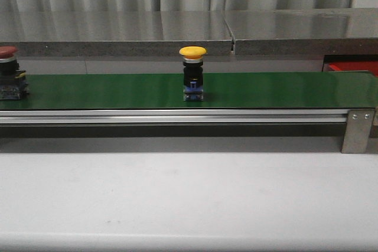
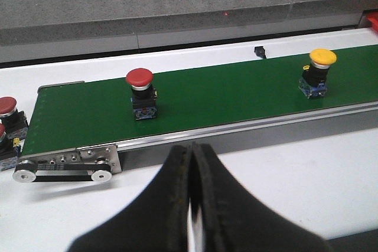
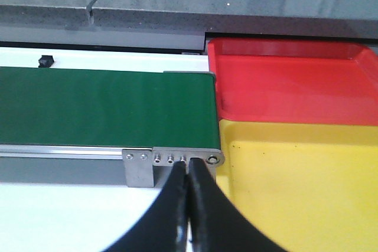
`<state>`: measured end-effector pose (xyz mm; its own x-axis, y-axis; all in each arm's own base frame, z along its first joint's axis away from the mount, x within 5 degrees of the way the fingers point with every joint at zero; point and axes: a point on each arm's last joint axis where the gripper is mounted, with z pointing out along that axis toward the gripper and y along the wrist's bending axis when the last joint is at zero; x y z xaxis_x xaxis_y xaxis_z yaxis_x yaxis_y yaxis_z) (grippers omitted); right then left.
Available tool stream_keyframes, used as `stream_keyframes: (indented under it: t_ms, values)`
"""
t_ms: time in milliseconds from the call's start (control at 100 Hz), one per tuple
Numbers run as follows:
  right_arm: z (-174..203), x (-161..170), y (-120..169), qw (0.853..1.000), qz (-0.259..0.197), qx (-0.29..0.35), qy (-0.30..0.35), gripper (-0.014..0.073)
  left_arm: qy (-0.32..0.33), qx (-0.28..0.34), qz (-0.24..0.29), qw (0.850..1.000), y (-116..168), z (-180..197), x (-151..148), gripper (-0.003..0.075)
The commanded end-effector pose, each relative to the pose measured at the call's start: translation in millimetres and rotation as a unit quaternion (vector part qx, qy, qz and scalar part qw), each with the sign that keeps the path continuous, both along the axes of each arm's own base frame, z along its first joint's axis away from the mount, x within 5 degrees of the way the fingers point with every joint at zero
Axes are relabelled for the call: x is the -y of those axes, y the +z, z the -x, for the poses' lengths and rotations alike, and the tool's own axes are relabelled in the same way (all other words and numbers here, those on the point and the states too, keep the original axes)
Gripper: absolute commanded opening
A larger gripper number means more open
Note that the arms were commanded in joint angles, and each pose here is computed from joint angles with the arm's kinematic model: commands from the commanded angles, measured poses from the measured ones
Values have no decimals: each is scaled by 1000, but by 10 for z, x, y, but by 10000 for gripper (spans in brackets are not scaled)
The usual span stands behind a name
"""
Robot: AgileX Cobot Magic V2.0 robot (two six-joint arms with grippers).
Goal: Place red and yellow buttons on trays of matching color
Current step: 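Lower the right gripper onto the yellow button on the belt and grasp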
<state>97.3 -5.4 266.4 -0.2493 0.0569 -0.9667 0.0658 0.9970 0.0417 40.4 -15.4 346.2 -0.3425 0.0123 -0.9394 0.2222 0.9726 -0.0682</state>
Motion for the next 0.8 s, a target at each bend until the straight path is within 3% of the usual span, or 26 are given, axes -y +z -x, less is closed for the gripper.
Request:
stream_keyframes:
  t_ms: [0, 80, 150, 430, 470, 650, 790]
  values:
    - [-154, 8, 278, 1000, 14, 27, 3, -71, -1, 40, 13, 999, 125, -22, 5, -20]
    - [-273, -7, 352, 999, 27, 10, 16, -39, -1, 40, 13, 999, 125, -22, 5, -20]
    - [-376, -40, 415, 999, 28, -7, 30, 41, -1, 40, 13, 999, 125, -22, 5, -20]
    - [-806, -324, 629, 991, 31, -68, 112, 633, -1, 40, 13, 999, 125, -22, 5, -20]
    - [-843, -360, 703, 990, 32, -66, 121, 660, -1, 40, 13, 999, 125, -22, 5, -20]
    - [-1041, -437, 699, 990, 30, -34, 130, 636, -1, 40, 13, 999, 125, -22, 5, -20]
    - [-1105, -456, 765, 988, 33, -72, 133, 636, -1, 40, 13, 999, 125, -22, 5, -20]
